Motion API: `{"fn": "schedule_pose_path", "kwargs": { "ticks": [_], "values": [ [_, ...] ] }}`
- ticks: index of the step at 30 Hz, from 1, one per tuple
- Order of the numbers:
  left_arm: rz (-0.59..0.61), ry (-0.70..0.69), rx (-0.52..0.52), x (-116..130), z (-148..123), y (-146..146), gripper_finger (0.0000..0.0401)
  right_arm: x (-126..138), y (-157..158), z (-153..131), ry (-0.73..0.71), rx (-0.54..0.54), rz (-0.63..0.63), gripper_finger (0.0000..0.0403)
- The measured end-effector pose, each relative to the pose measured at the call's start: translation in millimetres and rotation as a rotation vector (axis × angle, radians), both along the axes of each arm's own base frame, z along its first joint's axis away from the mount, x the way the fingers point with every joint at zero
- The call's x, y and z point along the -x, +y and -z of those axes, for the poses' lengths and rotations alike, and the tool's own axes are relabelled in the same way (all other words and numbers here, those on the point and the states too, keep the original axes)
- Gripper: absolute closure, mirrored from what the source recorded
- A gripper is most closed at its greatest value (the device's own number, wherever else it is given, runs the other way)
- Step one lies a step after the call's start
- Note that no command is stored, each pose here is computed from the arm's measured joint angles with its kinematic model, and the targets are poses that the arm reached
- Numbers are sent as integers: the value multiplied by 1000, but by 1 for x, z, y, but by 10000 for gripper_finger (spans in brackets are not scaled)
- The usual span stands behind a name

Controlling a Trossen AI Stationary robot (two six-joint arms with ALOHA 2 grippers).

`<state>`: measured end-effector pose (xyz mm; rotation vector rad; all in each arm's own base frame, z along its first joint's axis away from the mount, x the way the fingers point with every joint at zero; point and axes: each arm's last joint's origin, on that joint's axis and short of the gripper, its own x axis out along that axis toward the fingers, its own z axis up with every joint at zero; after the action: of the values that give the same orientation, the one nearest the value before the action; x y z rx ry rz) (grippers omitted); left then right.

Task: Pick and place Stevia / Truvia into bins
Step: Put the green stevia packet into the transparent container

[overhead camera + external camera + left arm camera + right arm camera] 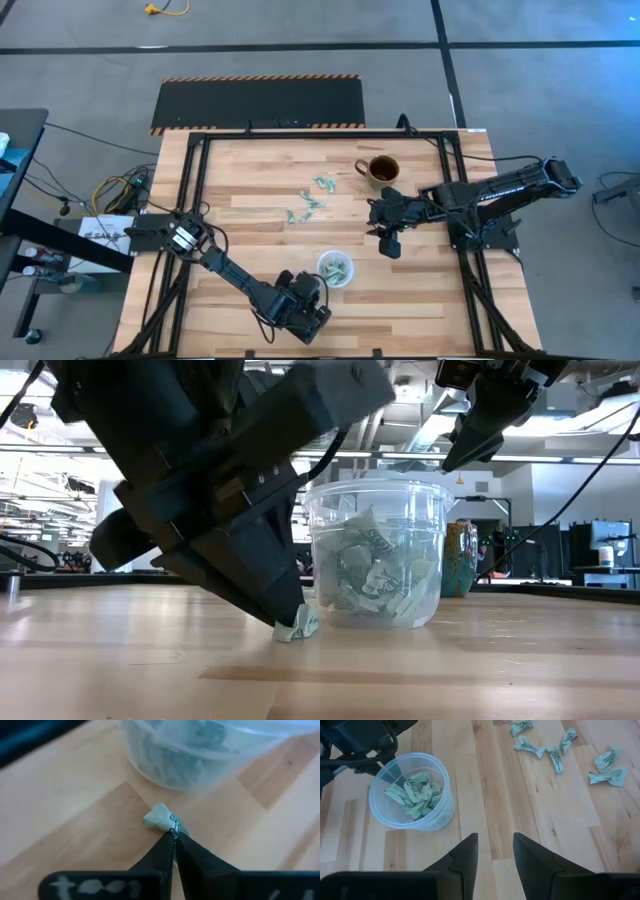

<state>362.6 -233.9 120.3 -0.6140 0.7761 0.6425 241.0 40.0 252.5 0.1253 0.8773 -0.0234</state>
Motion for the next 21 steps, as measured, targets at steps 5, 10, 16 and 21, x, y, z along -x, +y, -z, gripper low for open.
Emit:
{"fn": "schedule_pose_path", "kwargs": {
  "ticks": [5, 10, 16, 21],
  "values": [
    [30, -48, 36, 5, -31, -11, 399, 0, 0, 0, 0, 0, 0, 287],
    [36, -90, 2, 19, -66, -12, 400, 0, 0, 0, 0, 0, -1, 287],
    [81, -191, -129, 27, -115, 1, 401, 0, 0, 0, 0, 0, -1, 287],
    [140, -173, -230, 6, -128, 35, 401, 0, 0, 0, -1, 0, -1, 287]
  ]
}}
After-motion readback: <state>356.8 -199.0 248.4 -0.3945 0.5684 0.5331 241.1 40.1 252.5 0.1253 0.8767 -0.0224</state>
